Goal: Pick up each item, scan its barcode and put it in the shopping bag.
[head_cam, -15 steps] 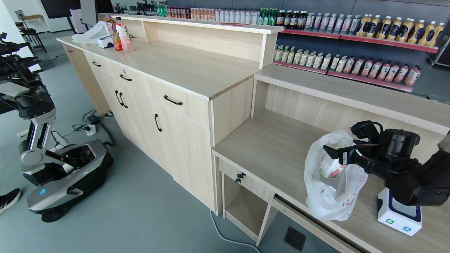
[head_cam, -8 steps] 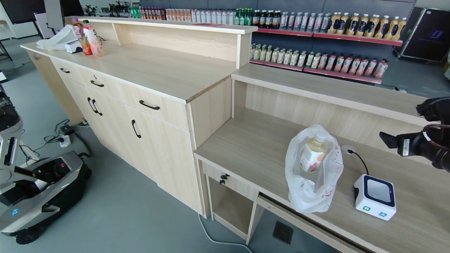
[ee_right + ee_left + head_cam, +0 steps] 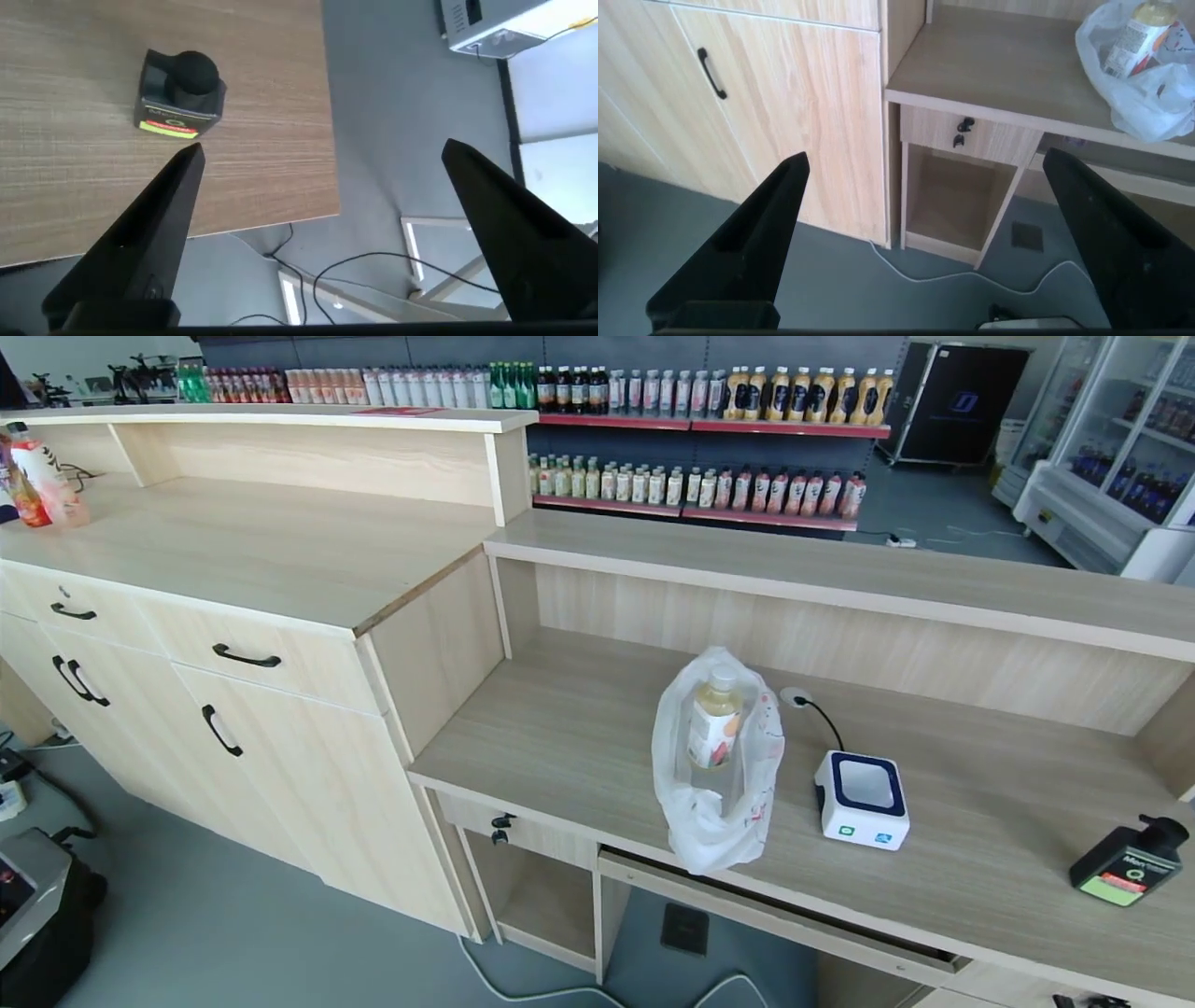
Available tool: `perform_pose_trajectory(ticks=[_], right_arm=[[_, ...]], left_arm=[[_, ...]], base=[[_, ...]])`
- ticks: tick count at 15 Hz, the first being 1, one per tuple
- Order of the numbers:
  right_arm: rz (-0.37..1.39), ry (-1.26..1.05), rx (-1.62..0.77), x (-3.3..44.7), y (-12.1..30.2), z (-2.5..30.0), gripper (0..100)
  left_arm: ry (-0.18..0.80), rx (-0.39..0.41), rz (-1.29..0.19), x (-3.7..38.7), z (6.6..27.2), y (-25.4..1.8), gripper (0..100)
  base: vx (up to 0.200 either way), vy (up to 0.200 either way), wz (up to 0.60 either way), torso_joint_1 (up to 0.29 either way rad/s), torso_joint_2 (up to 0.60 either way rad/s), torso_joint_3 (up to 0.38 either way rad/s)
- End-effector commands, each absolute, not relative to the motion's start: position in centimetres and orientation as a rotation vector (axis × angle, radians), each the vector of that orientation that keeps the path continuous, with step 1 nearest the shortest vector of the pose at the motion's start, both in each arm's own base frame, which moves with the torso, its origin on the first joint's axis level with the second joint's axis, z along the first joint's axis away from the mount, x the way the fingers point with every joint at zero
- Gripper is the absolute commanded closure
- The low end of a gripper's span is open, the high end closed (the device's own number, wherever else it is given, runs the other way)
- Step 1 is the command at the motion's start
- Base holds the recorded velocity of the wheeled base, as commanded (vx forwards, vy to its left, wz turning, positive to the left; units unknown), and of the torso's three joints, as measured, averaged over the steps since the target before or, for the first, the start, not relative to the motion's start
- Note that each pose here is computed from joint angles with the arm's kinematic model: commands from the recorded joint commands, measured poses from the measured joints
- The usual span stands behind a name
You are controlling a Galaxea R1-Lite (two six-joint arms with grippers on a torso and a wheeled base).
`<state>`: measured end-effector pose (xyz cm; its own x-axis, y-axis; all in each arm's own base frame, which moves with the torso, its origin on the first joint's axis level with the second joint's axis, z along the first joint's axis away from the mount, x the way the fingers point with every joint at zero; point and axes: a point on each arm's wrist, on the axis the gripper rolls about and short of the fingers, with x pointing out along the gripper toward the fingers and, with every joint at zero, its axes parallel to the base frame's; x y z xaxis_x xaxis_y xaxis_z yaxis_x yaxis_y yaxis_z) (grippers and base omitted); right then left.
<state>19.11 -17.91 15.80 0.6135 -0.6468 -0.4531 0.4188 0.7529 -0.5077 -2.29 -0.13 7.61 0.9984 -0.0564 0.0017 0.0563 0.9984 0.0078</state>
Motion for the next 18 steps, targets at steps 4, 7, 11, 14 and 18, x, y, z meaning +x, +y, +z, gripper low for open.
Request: perform_pose_trajectory(ticks=[4,7,11,14,18], right_arm=[[-0.580,0.859,-0.388,21.3,-23.2,9.2,0],[-0.491,0.861,-0.415,21.3,-24.0,8.1,0],[-0.381,0.836,-0.429,22.1,-24.4,6.4,0],[-0.257,0.787,-0.401,23.4,-24.3,5.2,0],[-0.200,0.744,-0.410,25.0,-24.6,4.6,0]], left_arm=[[0.000,0.008,-0.057,-2.3,7.6,-0.1,0],[-0.002,0.008,-0.057,-2.3,7.6,-0.1,0],[-0.002,0.008,-0.057,-2.3,7.6,-0.1,0],[-0.002,0.008,-0.057,-2.3,7.6,-0.1,0],[-0.002,0.008,-0.057,-2.3,7.6,-0.1,0]], base=[[0.000,0.000,0.00,0.000,0.00,0.000],[0.000,0.000,0.00,0.000,0.00,0.000],[0.000,0.000,0.00,0.000,0.00,0.000],[0.000,0.000,0.00,0.000,0.00,0.000],[0.000,0.000,0.00,0.000,0.00,0.000]])
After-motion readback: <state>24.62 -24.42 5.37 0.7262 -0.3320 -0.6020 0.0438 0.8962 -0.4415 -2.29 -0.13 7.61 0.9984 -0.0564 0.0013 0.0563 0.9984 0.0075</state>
